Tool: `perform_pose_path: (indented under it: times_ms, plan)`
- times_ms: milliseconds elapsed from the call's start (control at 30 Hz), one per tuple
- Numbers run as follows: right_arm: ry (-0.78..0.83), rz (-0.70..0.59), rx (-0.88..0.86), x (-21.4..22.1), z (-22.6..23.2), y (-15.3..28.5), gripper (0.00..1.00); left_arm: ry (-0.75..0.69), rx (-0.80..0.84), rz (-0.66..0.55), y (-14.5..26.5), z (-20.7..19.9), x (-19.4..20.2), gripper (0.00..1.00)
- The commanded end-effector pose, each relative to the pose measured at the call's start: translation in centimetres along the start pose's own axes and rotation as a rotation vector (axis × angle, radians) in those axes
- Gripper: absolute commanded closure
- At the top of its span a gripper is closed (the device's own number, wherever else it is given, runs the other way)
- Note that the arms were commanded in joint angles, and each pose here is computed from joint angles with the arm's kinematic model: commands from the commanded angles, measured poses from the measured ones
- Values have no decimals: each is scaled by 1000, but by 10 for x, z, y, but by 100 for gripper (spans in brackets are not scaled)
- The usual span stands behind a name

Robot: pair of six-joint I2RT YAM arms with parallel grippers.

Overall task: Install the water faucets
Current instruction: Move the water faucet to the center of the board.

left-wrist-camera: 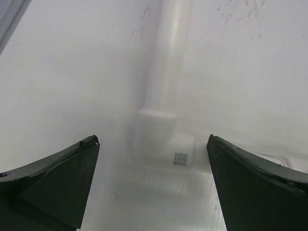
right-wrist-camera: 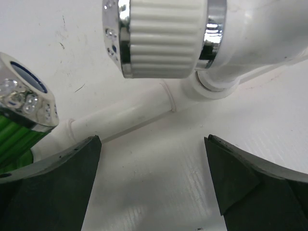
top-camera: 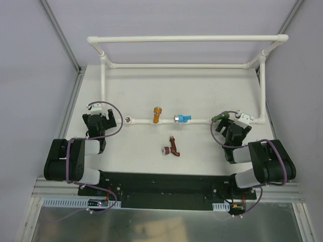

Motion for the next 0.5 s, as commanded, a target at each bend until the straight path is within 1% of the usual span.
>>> perform_pose_path:
  times_ms: [0,367,467]
  plan:
    - [-79,-137,-26,-31,13,-10,1,-10,41,-16,-2,-6,-5,0]
    - [-80,-139,-27,-32,13,-10,1,-11,41,-19,-2,-6,-6,0]
    - [-85,-121,-27,-32,13,-12,1,-10,40,-19,-2,-6,-6,0]
Point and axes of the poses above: each gripper's point midway between its finger pads, its own y axis back along the fingers, its own z axis along the line the jaws close on, x = y × z, the point moved 10 cm from there along y, back along the fingers, and after that the axes turned 1 degree about y, right-handed, at the moved point
